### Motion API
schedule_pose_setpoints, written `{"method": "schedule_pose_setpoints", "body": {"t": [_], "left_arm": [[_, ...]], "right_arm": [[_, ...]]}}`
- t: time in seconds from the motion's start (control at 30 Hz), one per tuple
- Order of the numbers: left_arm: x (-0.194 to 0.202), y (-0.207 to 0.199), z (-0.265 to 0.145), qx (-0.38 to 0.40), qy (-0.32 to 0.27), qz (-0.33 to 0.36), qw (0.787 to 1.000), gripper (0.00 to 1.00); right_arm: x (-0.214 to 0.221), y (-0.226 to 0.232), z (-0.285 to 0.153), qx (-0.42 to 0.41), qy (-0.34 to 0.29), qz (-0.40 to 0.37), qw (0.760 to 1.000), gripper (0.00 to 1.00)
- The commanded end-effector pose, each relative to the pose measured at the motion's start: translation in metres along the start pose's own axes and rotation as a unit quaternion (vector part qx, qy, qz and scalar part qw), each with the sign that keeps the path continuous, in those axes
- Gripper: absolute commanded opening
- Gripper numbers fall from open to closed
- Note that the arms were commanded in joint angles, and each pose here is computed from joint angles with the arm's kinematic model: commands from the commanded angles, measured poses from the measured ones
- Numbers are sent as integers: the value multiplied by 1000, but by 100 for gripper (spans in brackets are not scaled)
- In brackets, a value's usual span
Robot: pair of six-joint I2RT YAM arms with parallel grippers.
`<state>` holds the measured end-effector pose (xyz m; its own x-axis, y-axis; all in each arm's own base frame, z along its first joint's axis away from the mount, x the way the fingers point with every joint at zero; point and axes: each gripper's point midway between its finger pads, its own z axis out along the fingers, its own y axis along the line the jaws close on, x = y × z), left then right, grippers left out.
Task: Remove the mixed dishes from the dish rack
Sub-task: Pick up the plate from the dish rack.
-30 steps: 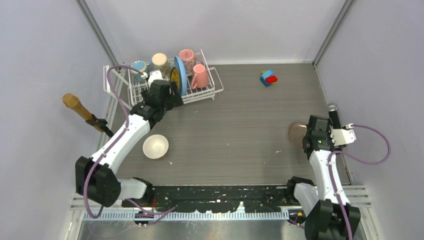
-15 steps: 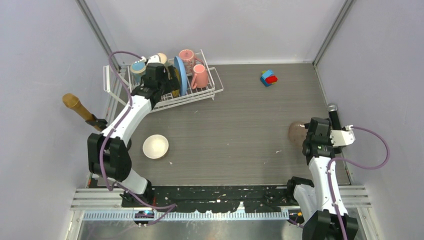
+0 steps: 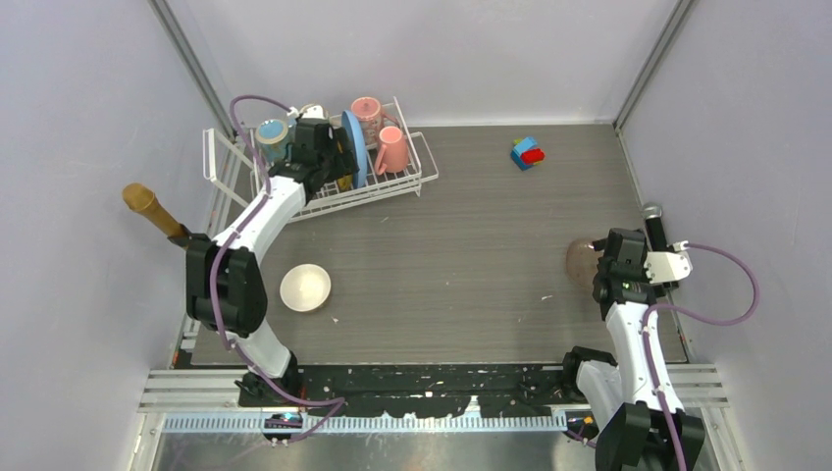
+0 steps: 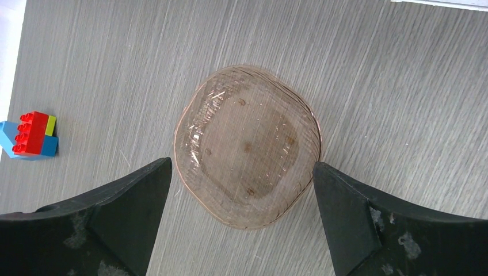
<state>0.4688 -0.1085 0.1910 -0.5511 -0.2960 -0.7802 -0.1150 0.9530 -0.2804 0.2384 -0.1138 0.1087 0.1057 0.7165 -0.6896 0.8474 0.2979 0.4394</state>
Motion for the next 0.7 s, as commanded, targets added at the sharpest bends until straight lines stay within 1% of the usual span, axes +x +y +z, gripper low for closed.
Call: {"method": "schedule_pose_setpoints", "body": {"t": [0.0,0.03,0.27,0.37,0.57,0.67], "left_arm": [[-30,-13,3,21,-37,9,999,66],[-31,-14,5,22,-36,12,999,65],[-30,-18,17,27,-24,28,999,47],[-29,-20,19,35,-23,33,999,34],[-25,-26,23,53,-16,39,998,18],[-24,-28,24,57,-13,40,997,7]], "right_arm": [[-6,8,1,-18,-12,7,1000,100],[-5,9,1,-21,-10,6,1000,100],[-6,9,-1,-27,-14,9,999,100],[-6,8,0,-26,-15,8,1000,100],[-6,7,0,-24,-16,7,1000,100],[-6,7,1,-23,-17,5,1000,100]]}}
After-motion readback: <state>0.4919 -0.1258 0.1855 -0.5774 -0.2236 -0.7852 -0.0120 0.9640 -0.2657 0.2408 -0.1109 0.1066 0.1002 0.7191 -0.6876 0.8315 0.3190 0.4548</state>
